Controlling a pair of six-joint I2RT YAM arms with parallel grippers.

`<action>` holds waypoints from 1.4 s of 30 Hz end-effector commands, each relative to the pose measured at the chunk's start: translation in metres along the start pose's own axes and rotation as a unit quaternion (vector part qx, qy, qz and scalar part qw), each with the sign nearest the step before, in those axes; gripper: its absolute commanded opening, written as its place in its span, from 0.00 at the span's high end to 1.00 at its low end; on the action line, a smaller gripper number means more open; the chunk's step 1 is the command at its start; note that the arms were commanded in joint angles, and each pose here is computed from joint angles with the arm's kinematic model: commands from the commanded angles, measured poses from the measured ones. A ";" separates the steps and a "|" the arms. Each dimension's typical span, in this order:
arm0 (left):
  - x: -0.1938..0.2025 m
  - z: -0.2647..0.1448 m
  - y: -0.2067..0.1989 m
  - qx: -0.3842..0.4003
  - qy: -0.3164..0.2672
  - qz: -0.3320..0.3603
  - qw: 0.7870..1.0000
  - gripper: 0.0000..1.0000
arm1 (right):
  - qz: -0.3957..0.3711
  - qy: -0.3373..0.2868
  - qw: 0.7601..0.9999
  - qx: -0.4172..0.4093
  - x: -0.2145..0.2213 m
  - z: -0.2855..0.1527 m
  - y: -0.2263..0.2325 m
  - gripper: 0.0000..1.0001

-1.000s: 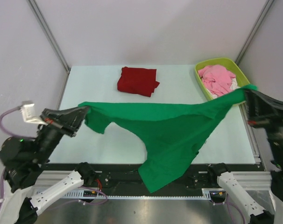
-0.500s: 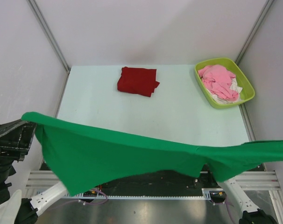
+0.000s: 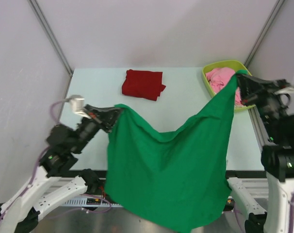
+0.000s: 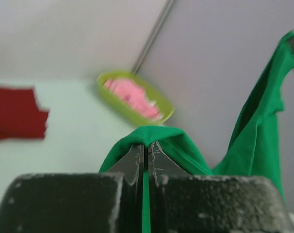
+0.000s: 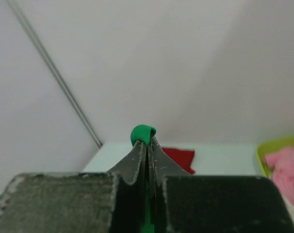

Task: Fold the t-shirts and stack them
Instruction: Flatten the tshirt out

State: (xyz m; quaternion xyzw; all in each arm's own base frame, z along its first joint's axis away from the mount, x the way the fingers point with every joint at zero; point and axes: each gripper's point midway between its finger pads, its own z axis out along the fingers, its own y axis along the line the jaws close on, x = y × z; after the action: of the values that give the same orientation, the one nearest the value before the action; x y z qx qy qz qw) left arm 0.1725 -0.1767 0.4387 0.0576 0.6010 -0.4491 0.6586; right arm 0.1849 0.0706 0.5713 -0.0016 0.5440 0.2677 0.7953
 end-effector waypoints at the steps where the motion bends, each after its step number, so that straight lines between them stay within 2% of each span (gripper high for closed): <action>1: 0.050 0.018 0.054 -0.082 0.010 -0.029 0.996 1.00 | 0.014 0.062 0.993 0.096 0.073 0.032 -0.067 1.00; 2: 0.082 0.022 0.075 -0.105 0.040 -0.034 0.993 1.00 | 0.018 0.077 0.990 0.117 0.092 0.037 -0.082 1.00; 3: 0.092 0.024 0.085 -0.114 0.042 -0.059 0.991 1.00 | 0.024 0.089 0.988 0.127 0.107 0.041 -0.091 1.00; 4: 0.099 0.024 0.106 -0.138 0.038 -0.068 0.987 1.00 | 0.032 0.116 0.982 0.145 0.140 0.050 -0.110 1.00; 6: 0.133 0.022 0.139 -0.171 0.057 -0.107 0.978 1.00 | 0.036 0.122 0.978 0.166 0.163 0.061 -0.127 1.00; 7: 0.129 0.022 0.157 -0.189 0.040 -0.114 0.975 1.00 | 0.040 0.145 0.971 0.185 0.188 0.066 -0.141 1.00; 9: 0.156 0.020 0.181 -0.211 0.066 -0.144 0.964 1.00 | 0.037 0.155 0.964 0.212 0.207 0.076 -0.158 1.00; 10: 0.155 0.021 0.194 -0.225 0.060 -0.148 0.961 1.00 | 0.038 0.176 0.958 0.225 0.229 0.082 -0.169 1.00; 12: 0.161 0.026 0.209 -0.244 0.070 -0.154 0.955 1.00 | 0.034 0.173 0.957 0.231 0.239 0.093 -0.175 1.00; 14: 0.150 0.035 0.216 -0.248 0.061 -0.150 0.955 1.00 | 0.030 0.181 0.952 0.243 0.258 0.101 -0.185 1.00; 19: 0.143 0.053 0.247 -0.285 0.072 -0.161 0.942 0.99 | 0.028 0.175 0.950 0.258 0.279 0.117 -0.200 1.00; 24: 0.116 0.077 0.270 -0.296 0.059 -0.166 0.939 0.97 | 0.026 0.172 0.944 0.279 0.299 0.130 -0.220 1.00; 30: 0.081 0.087 0.297 -0.319 0.035 -0.153 0.935 0.92 | 0.008 0.122 0.961 0.249 0.277 0.155 -0.208 1.00; 32: 0.077 0.091 0.310 -0.330 0.040 -0.158 0.930 0.90 | 0.007 0.131 0.958 0.255 0.287 0.168 -0.215 1.00; 34: 0.095 0.092 0.334 -0.346 0.061 -0.178 0.919 0.90 | 0.010 0.175 0.949 0.263 0.325 0.173 -0.228 1.00; 38: 0.109 0.093 0.352 -0.357 0.071 -0.202 0.909 0.91 | 0.017 0.198 0.944 0.263 0.352 0.186 -0.234 1.00; 41: 0.101 0.098 0.347 -0.340 0.062 -0.199 0.917 0.91 | 0.014 0.189 0.949 0.253 0.344 0.194 -0.229 1.00; 42: 0.095 0.104 0.339 -0.317 0.056 -0.197 0.926 0.92 | 0.011 0.178 0.952 0.249 0.334 0.197 -0.224 1.00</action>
State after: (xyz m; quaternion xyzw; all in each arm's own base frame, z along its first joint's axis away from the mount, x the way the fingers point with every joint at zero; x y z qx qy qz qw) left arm 0.4548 -0.0802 0.1812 -0.2799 0.7847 -0.2997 0.4649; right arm 0.5334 0.0750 0.2485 0.1608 0.7643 0.1188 0.6131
